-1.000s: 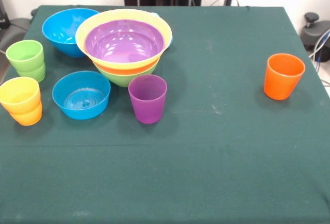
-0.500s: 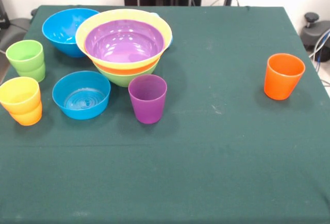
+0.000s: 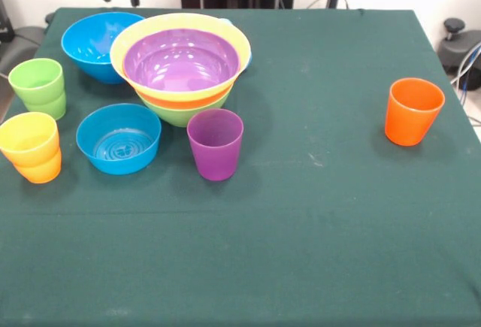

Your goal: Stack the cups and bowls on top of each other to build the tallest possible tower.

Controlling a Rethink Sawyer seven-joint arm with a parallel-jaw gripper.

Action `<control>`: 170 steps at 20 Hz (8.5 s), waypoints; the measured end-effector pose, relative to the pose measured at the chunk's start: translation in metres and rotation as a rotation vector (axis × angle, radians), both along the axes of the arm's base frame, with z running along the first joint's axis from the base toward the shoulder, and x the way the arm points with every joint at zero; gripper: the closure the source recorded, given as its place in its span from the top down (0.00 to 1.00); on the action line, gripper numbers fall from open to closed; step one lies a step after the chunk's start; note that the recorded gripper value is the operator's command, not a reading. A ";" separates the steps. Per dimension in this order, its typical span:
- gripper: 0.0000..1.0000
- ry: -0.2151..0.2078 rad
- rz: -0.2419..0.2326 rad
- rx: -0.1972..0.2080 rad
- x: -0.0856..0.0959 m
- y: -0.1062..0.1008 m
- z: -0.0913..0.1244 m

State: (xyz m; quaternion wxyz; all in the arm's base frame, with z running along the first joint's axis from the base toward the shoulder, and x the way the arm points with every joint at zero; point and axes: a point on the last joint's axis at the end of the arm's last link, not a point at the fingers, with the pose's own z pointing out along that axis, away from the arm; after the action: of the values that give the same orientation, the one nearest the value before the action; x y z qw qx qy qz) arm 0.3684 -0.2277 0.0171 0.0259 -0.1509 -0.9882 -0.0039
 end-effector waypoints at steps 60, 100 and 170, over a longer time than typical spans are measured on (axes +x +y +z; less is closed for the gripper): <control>1.00 0.051 -0.280 0.015 -0.045 -0.107 -0.077; 1.00 -0.018 -0.270 -0.088 0.021 -0.139 0.012; 1.00 -0.060 -0.135 -0.082 0.046 -0.046 0.011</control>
State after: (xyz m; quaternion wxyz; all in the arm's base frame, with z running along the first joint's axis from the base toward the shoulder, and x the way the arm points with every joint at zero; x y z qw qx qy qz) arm 0.4140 -0.2737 0.0281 -0.0103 -0.2181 -0.9754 0.0305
